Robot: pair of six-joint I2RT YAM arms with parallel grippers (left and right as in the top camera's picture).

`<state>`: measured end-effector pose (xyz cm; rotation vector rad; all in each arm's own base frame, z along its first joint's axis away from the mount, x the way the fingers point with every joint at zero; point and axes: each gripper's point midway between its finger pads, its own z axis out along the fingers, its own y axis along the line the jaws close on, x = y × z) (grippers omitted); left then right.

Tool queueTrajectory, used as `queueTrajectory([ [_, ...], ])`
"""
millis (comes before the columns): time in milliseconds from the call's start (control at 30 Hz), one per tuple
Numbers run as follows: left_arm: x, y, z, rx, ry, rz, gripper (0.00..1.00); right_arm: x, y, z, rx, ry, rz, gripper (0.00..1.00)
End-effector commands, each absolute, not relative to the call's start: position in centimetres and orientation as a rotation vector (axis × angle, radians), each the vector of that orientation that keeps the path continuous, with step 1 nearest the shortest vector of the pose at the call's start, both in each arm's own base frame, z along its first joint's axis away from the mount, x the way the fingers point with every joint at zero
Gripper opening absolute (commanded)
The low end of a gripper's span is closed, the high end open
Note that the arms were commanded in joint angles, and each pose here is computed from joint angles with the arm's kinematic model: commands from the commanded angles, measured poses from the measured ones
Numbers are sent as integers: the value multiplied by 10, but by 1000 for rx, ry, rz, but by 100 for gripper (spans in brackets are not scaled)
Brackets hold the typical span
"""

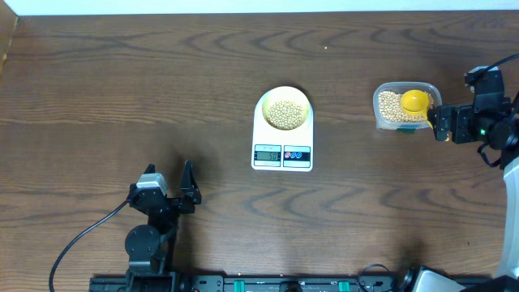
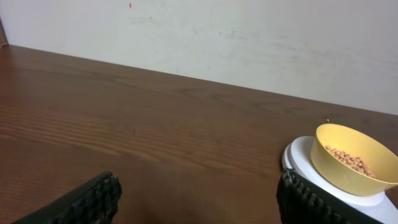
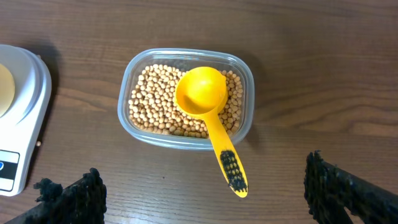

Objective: Scoop item into bowl and weigh 50g on scale

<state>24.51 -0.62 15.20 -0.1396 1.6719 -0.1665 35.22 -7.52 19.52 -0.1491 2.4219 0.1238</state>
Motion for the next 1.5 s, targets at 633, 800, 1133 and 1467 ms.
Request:
queueTrajectory([
  [633, 244, -4, 137, -138, 1720, -142, 83, 352, -71, 197, -178, 2413, 135, 99],
  [800, 244, -4, 137, -138, 1720, -142, 82, 352, -71, 198, -178, 2411, 134, 99],
  [1133, 244, -4, 137, -138, 1720, -142, 82, 349, -67, 217, -195, 2355, 117, 99],
  [1467, 244, -4, 137, -138, 1720, -142, 82, 338, -28, 258, -336, 2240, 38, 99],
])
